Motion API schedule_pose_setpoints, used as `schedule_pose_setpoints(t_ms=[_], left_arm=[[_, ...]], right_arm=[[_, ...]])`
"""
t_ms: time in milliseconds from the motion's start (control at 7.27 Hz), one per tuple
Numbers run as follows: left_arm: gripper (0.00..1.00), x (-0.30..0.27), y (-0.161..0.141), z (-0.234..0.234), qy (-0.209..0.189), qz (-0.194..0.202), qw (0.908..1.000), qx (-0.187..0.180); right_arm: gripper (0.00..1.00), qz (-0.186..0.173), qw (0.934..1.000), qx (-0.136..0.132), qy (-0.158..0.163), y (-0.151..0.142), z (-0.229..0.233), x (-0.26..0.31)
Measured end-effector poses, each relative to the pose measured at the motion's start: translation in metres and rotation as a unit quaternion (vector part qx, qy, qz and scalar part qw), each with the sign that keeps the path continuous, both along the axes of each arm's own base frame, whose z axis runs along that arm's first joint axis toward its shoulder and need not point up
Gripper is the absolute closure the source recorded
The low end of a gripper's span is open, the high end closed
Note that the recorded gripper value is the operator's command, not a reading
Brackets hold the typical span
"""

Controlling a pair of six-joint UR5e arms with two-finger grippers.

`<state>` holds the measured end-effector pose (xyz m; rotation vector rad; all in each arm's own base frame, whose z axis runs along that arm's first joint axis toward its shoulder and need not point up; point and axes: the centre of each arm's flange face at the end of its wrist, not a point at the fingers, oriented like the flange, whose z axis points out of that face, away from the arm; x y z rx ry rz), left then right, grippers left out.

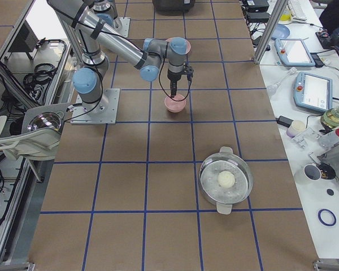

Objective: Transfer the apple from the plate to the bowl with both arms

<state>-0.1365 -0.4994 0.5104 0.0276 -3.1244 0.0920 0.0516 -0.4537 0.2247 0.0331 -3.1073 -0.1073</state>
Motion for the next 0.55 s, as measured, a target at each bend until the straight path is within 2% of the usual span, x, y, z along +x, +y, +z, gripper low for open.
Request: schedule_pose_setpoints(t_ms=[138, 412, 550], left_arm=[[0.00, -0.009, -0.004, -0.015, 0.001, 0.010, 0.9999, -0.006], [0.02, -0.024, -0.009, -0.041, 0.005, 0.020, 0.9997, -0.014], [0.02, -0.029, -0.010, -0.054, 0.008, 0.030, 0.9995, -0.007]], right_arm=[[1.00, 0.004, 1.0000, 0.000, 0.000, 0.002, -0.005, 0.000], [1.00, 0.009, 1.0000, 0.000, 0.001, 0.004, -0.008, 0.000], [1.00, 0.011, 0.9999, -0.001, 0.004, 0.005, -0.008, -0.001]])
